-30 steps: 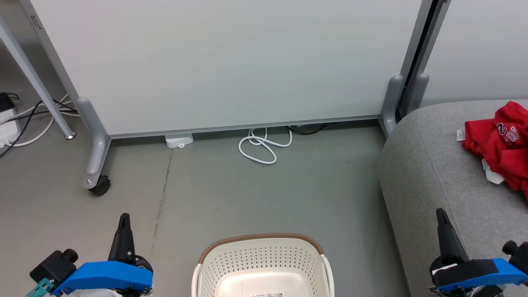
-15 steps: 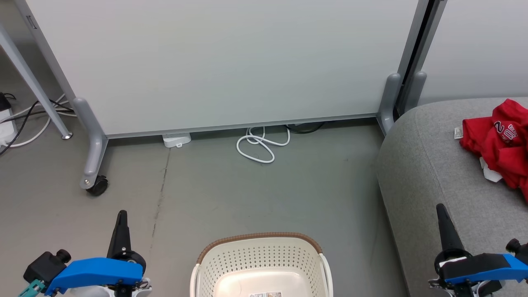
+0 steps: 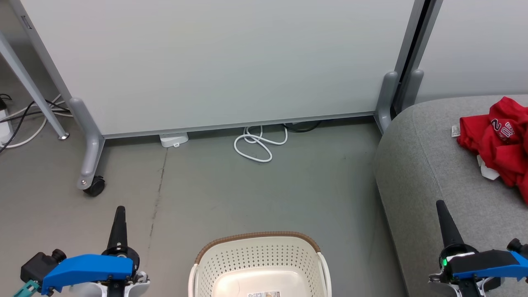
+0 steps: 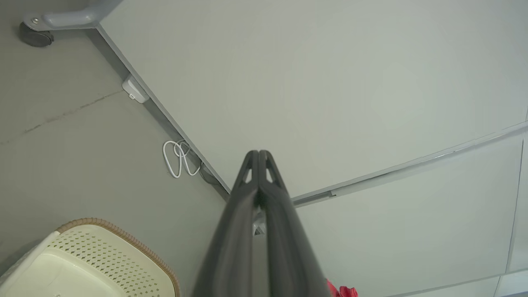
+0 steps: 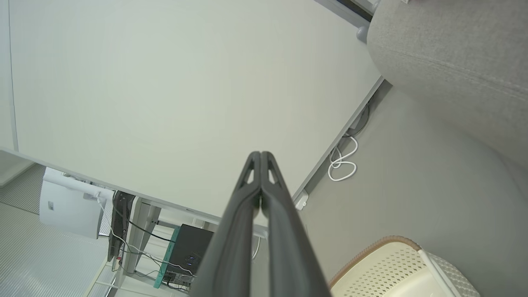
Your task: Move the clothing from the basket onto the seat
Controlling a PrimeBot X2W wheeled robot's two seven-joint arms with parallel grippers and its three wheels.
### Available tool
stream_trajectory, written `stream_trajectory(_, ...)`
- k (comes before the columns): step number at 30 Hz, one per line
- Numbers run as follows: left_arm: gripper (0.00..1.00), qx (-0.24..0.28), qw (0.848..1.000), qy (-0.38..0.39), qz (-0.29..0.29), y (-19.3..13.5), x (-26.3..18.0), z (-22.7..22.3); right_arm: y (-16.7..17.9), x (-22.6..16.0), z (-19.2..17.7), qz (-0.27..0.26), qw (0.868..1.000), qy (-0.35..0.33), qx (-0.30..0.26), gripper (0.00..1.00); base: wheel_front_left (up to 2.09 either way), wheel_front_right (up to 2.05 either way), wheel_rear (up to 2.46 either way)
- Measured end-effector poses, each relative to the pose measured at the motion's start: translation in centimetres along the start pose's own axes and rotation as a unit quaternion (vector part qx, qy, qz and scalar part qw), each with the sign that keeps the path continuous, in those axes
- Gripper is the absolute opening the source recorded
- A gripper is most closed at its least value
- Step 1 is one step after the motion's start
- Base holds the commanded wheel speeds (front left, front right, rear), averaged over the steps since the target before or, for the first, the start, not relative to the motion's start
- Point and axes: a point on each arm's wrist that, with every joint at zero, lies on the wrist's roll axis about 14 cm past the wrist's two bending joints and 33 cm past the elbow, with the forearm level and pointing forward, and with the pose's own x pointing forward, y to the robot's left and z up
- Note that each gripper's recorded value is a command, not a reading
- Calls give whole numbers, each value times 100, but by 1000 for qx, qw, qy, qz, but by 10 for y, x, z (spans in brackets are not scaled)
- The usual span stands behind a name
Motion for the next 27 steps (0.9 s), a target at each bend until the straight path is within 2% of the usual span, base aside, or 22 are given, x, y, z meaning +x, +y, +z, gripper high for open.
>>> stream_trajectory(27,0,-122,992,5,-21,-11,8,3,6,4,5,12,992,1,122,0,0,0,0)
